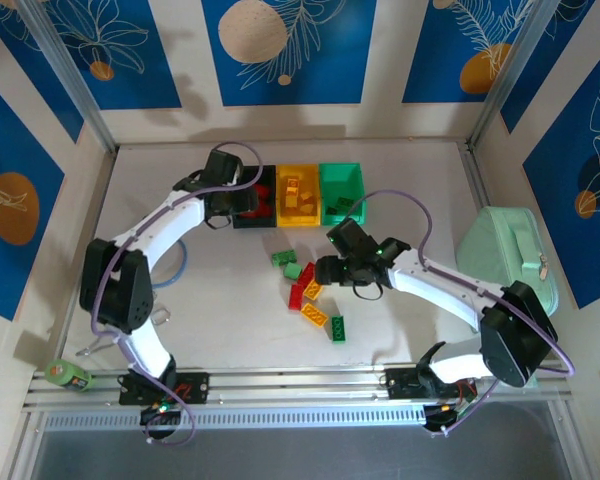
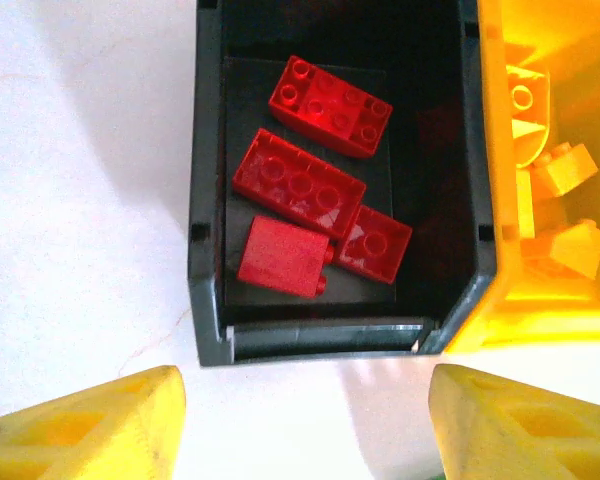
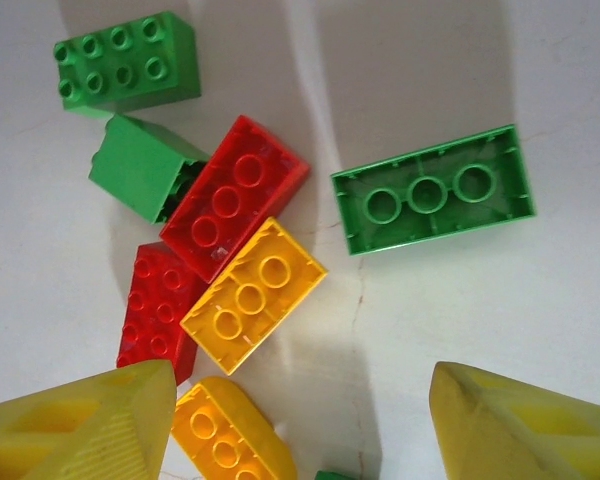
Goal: Sort the legos into containers by color
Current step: Pick up the lego from the center of the table.
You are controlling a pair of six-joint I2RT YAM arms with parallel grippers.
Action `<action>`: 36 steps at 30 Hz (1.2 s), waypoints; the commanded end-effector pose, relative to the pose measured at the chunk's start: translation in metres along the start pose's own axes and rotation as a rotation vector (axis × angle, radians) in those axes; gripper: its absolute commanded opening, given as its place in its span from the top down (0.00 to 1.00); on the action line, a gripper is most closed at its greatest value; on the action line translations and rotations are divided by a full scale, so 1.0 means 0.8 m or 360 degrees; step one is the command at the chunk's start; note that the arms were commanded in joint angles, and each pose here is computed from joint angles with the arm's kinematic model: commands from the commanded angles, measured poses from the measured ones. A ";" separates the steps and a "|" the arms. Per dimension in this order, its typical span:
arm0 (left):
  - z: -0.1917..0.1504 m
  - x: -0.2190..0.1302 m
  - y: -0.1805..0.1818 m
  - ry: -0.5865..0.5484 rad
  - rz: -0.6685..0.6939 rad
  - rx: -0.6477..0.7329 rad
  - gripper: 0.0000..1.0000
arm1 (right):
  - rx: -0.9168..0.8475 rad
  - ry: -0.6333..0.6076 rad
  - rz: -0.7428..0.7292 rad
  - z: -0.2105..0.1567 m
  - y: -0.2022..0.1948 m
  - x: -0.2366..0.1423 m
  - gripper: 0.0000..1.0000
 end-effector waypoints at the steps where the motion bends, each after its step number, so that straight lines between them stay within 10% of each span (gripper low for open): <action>1: -0.009 -0.013 0.007 -0.0063 -0.0028 -0.0022 0.35 | -0.0052 0.0025 -0.0057 -0.003 0.014 0.000 0.32; 36: -0.148 -0.061 0.065 -0.0102 -0.0024 -0.0183 0.34 | -0.0280 0.0255 -0.0307 0.012 0.125 0.069 0.37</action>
Point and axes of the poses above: each hand's point on the last joint's axis, 136 mm out from that joint toward the fingers, its own x axis out along the fingers, its own y axis along the line the jaws close on, z = x × y, the point moved 8 cm from there along -x, back along the fingers, and after that the axes turned 3 degrees about x, right-handed, at the moved point
